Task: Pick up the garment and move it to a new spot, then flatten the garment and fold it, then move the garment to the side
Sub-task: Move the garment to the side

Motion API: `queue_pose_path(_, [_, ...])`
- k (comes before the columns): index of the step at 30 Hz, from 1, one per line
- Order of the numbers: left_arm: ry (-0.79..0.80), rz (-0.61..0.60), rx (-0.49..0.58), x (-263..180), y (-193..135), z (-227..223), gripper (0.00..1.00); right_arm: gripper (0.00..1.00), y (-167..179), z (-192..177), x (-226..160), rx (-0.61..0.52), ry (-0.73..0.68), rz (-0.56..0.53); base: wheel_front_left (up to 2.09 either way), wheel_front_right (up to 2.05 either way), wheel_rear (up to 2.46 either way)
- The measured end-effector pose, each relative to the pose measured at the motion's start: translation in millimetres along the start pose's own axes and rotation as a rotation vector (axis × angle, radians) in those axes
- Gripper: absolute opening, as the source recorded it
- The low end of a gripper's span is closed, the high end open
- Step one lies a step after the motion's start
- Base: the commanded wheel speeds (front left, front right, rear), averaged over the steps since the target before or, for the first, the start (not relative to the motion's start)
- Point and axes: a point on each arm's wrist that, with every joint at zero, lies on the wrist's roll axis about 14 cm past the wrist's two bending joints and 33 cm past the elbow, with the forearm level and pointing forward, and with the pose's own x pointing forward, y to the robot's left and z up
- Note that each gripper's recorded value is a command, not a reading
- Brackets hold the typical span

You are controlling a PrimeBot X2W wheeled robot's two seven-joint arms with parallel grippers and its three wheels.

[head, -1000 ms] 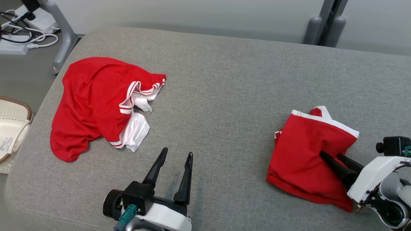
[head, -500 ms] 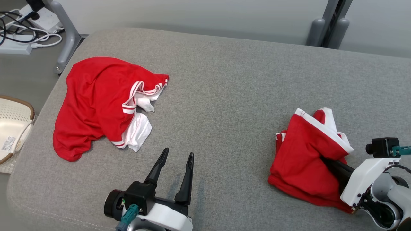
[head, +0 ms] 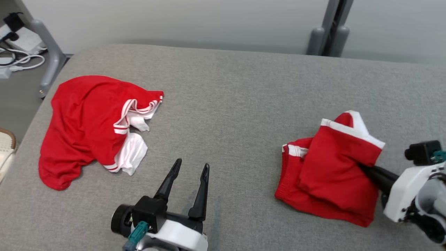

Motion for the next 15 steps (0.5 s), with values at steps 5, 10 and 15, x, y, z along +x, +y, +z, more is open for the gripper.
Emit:
queue_pose_path(5, [-0.028, -0.055, 0.012, 22, -15, 8, 1.0, 0.0, -40, 8, -11, -0.057, 0.031, -0.072, 0.0, 0.0, 0.0])
queue_pose_path(10, [-0.021, -0.103, 0.001, 41, -29, 3, 1.0, 0.0, -70, 12, -20, -0.073, 0.042, -0.128, 0.0, 0.0, 0.0])
queue_pose_path(15, [-0.005, -0.122, -0.005, 50, -36, -4, 1.0, 0.0, -96, 8, -33, -0.122, 0.078, -0.184, 0.0, 0.0, 0.0])
